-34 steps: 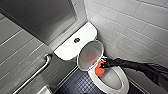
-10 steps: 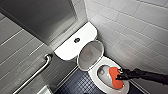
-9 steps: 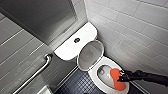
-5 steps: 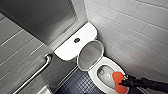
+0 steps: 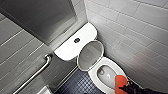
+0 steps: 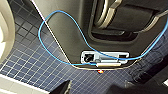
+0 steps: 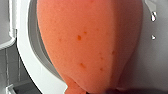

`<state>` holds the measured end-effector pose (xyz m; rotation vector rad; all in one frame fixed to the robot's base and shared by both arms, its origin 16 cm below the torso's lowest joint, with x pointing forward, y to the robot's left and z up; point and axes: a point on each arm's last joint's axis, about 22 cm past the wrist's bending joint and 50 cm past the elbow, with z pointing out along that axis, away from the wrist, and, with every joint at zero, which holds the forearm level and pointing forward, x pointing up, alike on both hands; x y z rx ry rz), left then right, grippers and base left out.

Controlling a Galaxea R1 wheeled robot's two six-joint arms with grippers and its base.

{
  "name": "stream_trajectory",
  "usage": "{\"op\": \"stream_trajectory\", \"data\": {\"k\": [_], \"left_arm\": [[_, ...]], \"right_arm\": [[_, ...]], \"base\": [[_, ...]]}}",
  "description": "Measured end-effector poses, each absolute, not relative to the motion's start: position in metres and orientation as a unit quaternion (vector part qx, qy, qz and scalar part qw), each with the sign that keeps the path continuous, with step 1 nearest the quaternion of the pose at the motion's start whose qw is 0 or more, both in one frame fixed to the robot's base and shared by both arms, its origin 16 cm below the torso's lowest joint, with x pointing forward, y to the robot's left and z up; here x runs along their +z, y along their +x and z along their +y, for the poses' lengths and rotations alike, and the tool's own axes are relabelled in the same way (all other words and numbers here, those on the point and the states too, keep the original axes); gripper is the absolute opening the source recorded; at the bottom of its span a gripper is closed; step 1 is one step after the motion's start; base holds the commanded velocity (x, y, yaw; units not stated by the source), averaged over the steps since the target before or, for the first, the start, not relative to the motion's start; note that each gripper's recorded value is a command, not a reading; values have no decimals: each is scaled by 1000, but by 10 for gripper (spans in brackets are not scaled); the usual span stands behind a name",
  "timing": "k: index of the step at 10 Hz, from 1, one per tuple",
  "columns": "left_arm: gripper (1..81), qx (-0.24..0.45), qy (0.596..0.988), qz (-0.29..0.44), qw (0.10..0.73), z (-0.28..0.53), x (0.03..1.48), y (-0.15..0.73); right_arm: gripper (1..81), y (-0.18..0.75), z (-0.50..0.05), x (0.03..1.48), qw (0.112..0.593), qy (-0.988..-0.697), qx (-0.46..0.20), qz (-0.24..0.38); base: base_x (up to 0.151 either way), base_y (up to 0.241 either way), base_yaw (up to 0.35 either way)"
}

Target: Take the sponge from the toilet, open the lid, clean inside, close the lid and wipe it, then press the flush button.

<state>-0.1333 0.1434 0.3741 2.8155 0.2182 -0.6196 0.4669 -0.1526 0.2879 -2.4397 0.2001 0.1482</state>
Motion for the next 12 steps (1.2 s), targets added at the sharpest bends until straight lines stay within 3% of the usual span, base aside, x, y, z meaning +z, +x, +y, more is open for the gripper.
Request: {"op": "stream_trajectory", "data": {"k": [5, 8, 9, 12], "left_arm": [[811, -211, 967, 69, 126, 143, 374, -133], [811, -211, 967, 69, 126, 143, 374, -133], [811, -211, 967, 68, 126, 143, 374, -133], [811, -211, 967, 68, 126, 144, 374, -133]], "right_arm": [[10, 400, -104, 300, 380, -915, 92, 102], [10, 267, 15, 346, 420, -875, 234, 48], [10, 267, 40, 357, 435, -867, 238, 37], [10, 342, 38, 339, 411, -887, 210, -7]], "base": [[0, 0, 0], [0, 0, 0], [0, 0, 0], [0, 0, 0]]}}
